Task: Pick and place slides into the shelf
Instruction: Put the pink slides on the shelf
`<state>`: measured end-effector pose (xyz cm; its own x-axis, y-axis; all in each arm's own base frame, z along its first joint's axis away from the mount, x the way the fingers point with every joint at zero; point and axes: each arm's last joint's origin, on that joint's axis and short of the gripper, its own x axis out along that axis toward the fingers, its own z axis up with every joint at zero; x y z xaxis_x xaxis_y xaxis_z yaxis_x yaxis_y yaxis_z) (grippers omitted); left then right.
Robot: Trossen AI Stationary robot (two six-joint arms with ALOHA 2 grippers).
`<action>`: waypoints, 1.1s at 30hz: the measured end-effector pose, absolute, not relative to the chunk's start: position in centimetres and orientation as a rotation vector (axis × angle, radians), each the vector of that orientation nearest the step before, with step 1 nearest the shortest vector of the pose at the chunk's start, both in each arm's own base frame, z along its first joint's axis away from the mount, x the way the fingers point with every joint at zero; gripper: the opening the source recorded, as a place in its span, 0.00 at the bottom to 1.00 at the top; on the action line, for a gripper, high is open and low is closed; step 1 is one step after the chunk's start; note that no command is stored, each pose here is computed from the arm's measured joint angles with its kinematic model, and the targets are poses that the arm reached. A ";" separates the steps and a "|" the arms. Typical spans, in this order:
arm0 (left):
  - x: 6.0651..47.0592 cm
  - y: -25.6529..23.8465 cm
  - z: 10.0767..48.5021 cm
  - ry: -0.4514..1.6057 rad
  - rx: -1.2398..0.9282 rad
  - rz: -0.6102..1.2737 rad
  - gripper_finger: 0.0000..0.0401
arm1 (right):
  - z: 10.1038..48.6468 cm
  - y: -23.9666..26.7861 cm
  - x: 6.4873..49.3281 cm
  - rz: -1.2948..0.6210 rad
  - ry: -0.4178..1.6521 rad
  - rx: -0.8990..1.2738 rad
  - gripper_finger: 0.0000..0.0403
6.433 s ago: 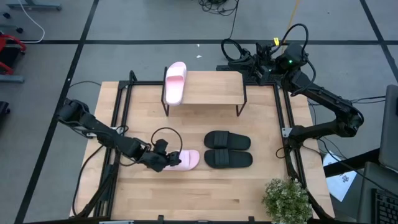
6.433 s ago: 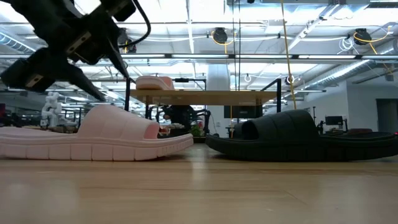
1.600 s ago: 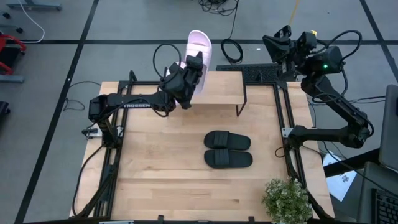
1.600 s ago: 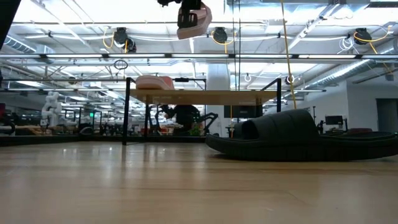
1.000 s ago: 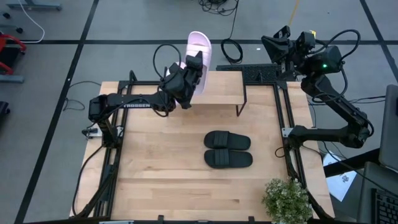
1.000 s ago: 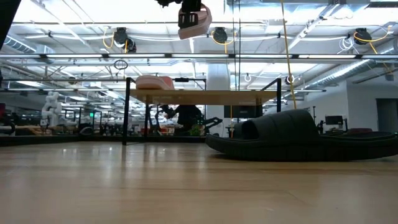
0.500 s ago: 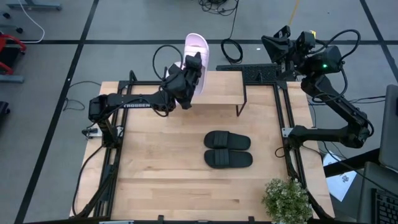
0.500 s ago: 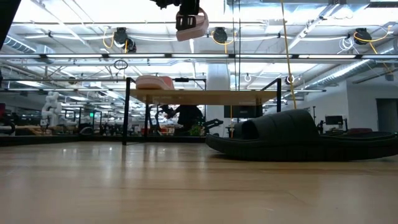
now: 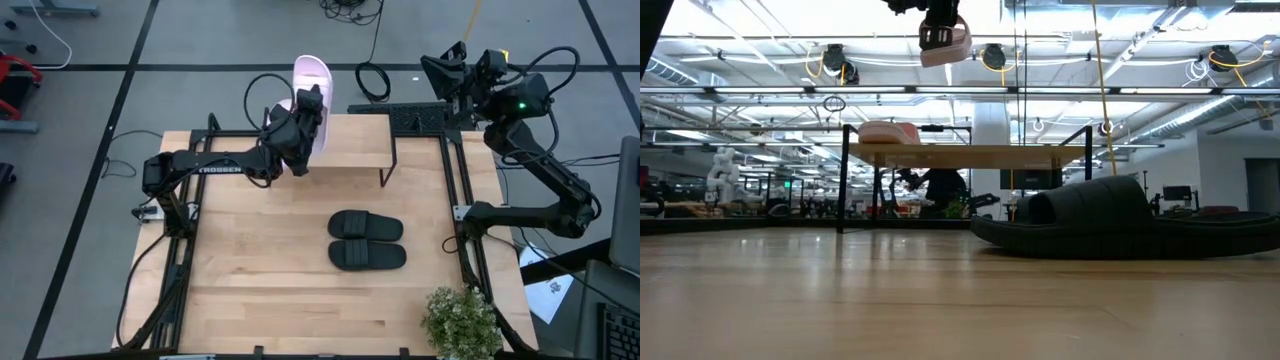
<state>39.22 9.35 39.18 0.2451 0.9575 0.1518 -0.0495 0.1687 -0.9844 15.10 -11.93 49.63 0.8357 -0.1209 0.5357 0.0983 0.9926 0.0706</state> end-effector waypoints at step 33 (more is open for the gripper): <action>39.0 7.7 40.3 -1.055 -1.058 1.116 0.16 | 49.7 -12.0 15.1 -0.143 -0.581 0.041 0.06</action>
